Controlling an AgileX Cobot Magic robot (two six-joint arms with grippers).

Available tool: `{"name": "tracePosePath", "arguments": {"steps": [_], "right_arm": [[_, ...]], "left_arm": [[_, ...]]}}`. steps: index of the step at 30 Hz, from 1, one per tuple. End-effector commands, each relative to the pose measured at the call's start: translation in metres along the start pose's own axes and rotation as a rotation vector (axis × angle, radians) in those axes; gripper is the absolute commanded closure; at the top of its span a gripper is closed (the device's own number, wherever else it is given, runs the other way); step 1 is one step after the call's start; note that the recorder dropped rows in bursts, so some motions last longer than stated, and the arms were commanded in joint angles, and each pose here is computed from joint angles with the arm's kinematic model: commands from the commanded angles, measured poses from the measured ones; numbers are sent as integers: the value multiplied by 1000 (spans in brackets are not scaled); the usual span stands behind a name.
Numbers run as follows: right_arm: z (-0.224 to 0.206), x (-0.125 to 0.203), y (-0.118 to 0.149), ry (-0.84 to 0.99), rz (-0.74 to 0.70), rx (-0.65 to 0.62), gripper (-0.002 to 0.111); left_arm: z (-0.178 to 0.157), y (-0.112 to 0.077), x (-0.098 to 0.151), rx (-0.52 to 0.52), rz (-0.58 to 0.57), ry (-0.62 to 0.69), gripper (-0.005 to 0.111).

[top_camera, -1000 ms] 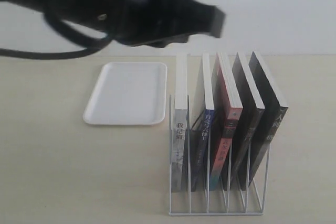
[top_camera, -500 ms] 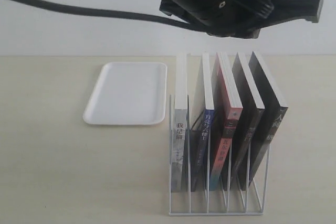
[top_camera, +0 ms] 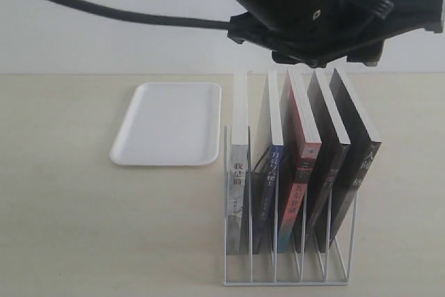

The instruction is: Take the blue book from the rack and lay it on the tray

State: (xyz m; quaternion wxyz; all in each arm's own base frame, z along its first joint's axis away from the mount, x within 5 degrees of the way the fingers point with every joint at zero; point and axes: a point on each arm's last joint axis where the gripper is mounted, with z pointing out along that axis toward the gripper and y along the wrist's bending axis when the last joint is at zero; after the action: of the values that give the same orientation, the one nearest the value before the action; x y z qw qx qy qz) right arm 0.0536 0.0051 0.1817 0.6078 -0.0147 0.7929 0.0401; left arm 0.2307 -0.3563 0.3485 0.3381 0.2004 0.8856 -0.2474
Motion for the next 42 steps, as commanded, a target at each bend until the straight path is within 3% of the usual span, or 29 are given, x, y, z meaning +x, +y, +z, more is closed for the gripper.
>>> {"name": "tracePosePath", "arguments": {"steps": [1,8,22,42], "right_arm": [[0,-2,0,-17,-2,7,108],[0,-2,0,-17,0,7,108],[0,-2,0,-17,0,7,108],[0,-2,0,-17,0,7,108]], "left_arm": [[3,-9,-5,-7,-37,50,58],[21,-19,-2,-6,-45,88,58],[33,-10,7,-111,-53,141,58],[51,-9,12,-124,-59,139,58]]}}
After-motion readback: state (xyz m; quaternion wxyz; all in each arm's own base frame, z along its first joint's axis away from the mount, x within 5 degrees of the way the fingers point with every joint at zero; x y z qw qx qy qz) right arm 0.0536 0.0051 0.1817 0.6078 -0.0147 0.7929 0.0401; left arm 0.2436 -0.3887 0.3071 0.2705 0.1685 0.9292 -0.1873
